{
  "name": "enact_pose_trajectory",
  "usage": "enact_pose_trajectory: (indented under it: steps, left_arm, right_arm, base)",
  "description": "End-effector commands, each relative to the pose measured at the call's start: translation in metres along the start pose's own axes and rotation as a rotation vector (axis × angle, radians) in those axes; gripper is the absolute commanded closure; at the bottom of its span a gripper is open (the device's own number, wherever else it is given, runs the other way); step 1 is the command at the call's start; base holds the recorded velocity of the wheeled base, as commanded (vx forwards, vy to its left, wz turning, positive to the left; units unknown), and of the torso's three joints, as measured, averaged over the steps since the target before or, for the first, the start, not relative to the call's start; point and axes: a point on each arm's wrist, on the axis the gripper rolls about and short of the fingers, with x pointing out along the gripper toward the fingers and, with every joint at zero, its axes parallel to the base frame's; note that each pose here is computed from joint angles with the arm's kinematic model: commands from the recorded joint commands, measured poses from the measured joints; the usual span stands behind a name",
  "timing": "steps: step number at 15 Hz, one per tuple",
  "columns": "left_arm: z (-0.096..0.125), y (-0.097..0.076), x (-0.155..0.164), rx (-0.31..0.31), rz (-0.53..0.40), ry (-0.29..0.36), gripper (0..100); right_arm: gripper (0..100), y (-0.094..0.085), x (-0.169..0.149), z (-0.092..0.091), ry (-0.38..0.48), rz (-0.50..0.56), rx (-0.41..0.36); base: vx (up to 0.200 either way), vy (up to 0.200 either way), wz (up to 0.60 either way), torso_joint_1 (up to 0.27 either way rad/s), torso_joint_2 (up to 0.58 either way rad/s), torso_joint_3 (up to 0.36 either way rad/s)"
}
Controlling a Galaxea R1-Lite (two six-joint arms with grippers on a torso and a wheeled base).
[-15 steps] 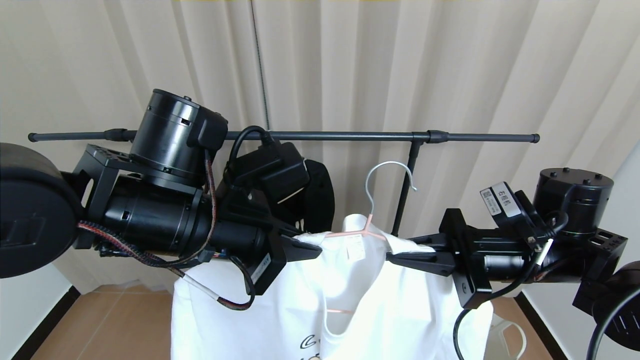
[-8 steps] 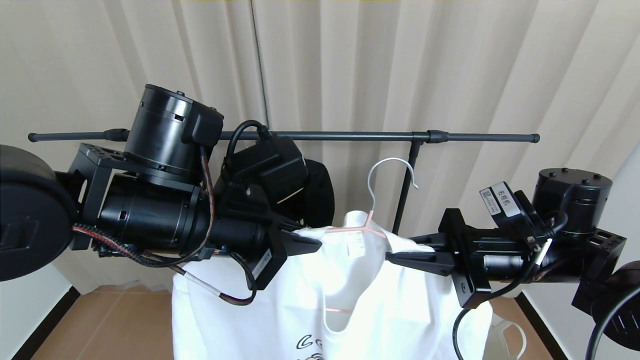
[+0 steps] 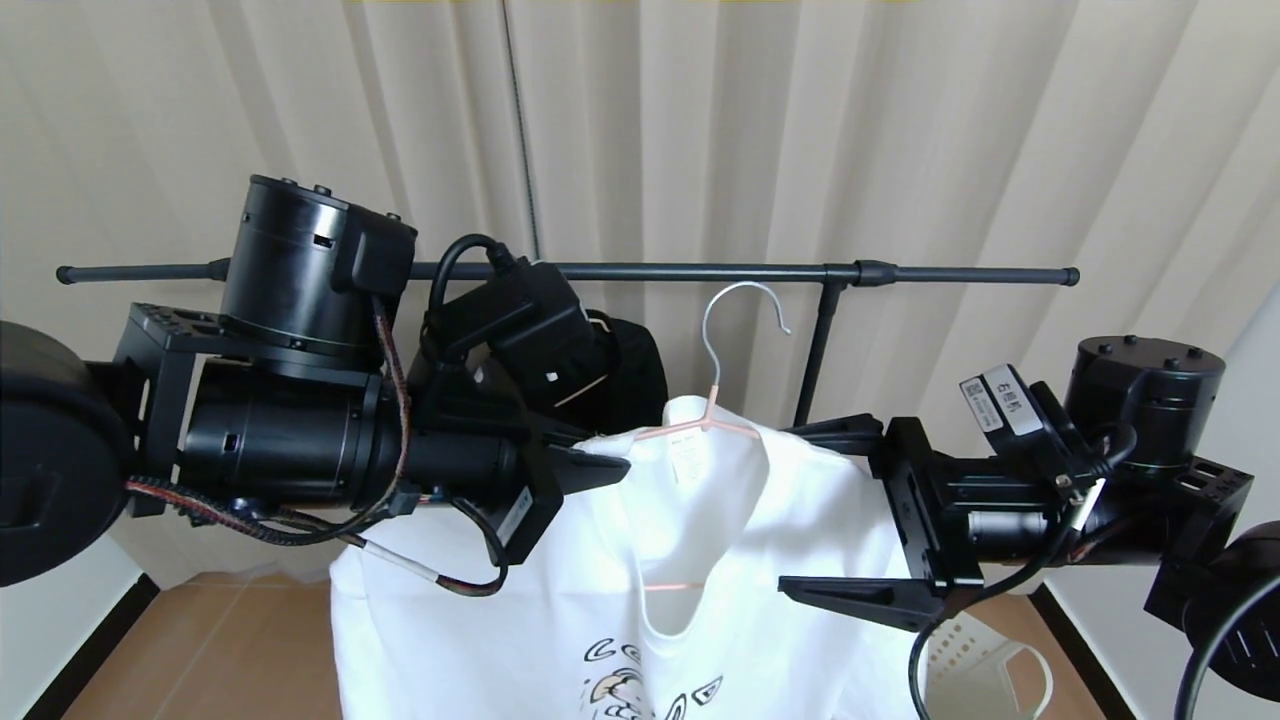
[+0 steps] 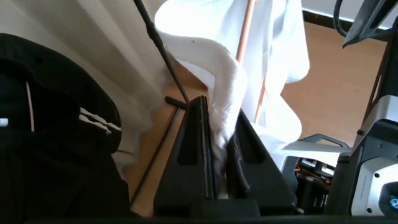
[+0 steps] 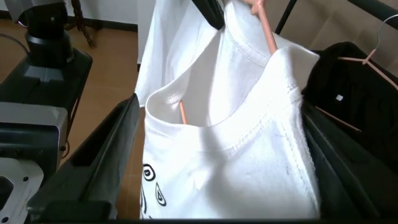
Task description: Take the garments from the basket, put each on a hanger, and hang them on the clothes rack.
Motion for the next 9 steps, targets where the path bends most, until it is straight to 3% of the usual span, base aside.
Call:
enact_pose_trajectory:
  steps: [1, 9]
  left_arm:
    - [-0.001, -0.001, -0.006, 0.003, 0.015, -0.009, 100]
    - [-0.017, -0.006, -0.033, 0.015, 0.107, -0.08, 100]
  right_arm:
    - [0, -0.002, 0.0, 0.001, -0.001, -0.009, -0.004]
    - [0, -0.017, -0.01, 0.003, -0.003, -0.07, -0.016]
  base:
    - [0.0, 0.0, 0.0, 0.0, 0.0, 0.0]
    - [0.0, 0.0, 0.0, 0.0, 0.0, 0.0]
